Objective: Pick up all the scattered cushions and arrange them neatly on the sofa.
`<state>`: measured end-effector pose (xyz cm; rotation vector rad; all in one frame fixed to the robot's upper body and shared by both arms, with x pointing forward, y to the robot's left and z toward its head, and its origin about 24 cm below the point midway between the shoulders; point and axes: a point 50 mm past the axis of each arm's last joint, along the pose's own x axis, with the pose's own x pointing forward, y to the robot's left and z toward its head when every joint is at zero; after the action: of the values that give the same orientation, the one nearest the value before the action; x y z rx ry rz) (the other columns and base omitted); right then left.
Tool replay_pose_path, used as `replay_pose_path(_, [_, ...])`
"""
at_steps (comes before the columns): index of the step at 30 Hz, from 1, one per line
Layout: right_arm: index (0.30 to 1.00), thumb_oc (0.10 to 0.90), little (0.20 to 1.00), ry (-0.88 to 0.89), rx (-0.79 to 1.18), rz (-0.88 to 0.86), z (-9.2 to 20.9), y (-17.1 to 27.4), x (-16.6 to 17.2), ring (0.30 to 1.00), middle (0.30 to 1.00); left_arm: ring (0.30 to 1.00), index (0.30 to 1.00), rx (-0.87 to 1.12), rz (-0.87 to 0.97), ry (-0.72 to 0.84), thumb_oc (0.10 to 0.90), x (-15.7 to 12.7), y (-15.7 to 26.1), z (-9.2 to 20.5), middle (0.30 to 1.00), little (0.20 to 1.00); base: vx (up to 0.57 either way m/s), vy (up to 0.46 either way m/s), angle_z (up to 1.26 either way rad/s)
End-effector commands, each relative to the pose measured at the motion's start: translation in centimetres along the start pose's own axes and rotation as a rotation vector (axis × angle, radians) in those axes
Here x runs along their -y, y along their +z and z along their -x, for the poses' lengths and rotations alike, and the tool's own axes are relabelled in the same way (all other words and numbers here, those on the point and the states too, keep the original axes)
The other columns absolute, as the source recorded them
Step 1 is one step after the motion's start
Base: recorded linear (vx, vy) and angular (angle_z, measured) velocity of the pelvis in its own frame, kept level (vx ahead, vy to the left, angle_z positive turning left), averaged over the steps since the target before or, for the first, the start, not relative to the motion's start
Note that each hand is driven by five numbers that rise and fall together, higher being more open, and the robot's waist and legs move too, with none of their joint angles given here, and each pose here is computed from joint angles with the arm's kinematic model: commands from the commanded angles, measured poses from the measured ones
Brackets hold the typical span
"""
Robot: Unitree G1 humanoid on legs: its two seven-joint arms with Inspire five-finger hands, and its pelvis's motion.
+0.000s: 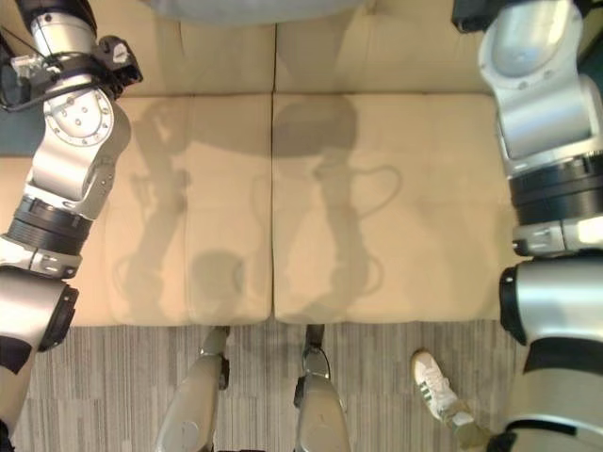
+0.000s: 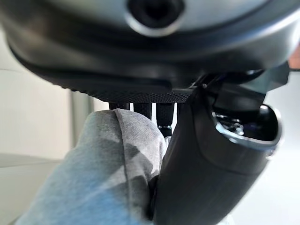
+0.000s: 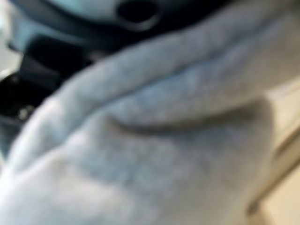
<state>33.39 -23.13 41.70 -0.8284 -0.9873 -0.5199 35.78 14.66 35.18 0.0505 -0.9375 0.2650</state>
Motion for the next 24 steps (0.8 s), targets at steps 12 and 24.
replay_pose_path(12, [0.300,0.400,0.300,0.038,-0.155,0.102,-3.8,0.4,-2.2,0.300,0.300,0.300,0.300,-0.035,-0.072,-0.059,0.400,2.2,2.0,-6.2,0.300,0.300,-0.06,0.040,-0.11])
replay_pose_path(24, [0.900,0.800,0.900,0.068,-0.405,-0.013,-1.6,-3.4,-3.5,0.900,0.900,0.900,0.900,-0.272,-0.079,-0.038,0.800,-0.5,-1.3,-6.2,0.900,0.900,-0.01,0.007,-0.03])
